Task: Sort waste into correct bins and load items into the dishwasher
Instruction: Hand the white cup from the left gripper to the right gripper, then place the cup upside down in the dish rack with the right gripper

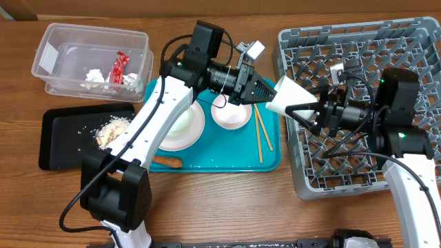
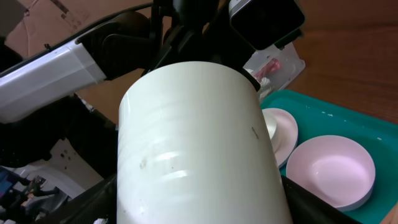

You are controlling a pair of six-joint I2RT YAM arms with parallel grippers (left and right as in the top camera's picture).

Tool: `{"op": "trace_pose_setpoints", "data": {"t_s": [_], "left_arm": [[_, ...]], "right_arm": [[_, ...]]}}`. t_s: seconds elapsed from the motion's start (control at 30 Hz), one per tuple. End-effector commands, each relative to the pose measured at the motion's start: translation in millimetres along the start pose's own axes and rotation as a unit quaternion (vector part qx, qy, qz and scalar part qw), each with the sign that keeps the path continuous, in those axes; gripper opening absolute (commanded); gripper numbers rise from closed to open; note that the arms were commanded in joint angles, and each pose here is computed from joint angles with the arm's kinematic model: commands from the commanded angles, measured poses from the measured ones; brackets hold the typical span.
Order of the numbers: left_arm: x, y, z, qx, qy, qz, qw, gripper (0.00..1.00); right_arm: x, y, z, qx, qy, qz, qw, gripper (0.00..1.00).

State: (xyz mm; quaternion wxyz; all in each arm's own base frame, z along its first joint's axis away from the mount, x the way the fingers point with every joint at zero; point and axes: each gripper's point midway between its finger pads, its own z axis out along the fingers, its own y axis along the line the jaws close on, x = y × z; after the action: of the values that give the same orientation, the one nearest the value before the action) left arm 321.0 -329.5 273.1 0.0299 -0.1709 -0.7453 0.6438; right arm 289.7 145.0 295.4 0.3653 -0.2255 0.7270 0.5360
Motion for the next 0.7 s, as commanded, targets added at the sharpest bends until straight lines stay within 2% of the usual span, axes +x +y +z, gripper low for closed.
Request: {"op": "trace_pose_setpoints", "data": {"t_s": [0.0,0.37,0.5,0.57,0.67], "left_arm": [[-5,-2,1,-0.016,-0.012,0.003,1.000,0.04],[-8,2,1,-0.029,-0.020,0.006,0.999,0.06],[-9,5,-1,-0.037,-0.024,0.021,0.999,0.22],[-13,20,-6,-0.073,-0.041,0.017,0.996,0.30],[-14,59,-27,-0.183,-0.076,-0.006,0.980,0.34]], "right_arm": [[-8,14,0,-0.024,-0.002,-0.021,1.000,0.72],[-7,7,0,-0.004,-0.001,-0.009,1.000,0.66],[-4,-7,-1,0.038,0.001,0.009,0.999,0.63],[0,-23,-3,0.083,0.003,0.028,0.996,0.61],[4,-38,-6,0.129,0.004,0.049,0.990,0.58]]}}
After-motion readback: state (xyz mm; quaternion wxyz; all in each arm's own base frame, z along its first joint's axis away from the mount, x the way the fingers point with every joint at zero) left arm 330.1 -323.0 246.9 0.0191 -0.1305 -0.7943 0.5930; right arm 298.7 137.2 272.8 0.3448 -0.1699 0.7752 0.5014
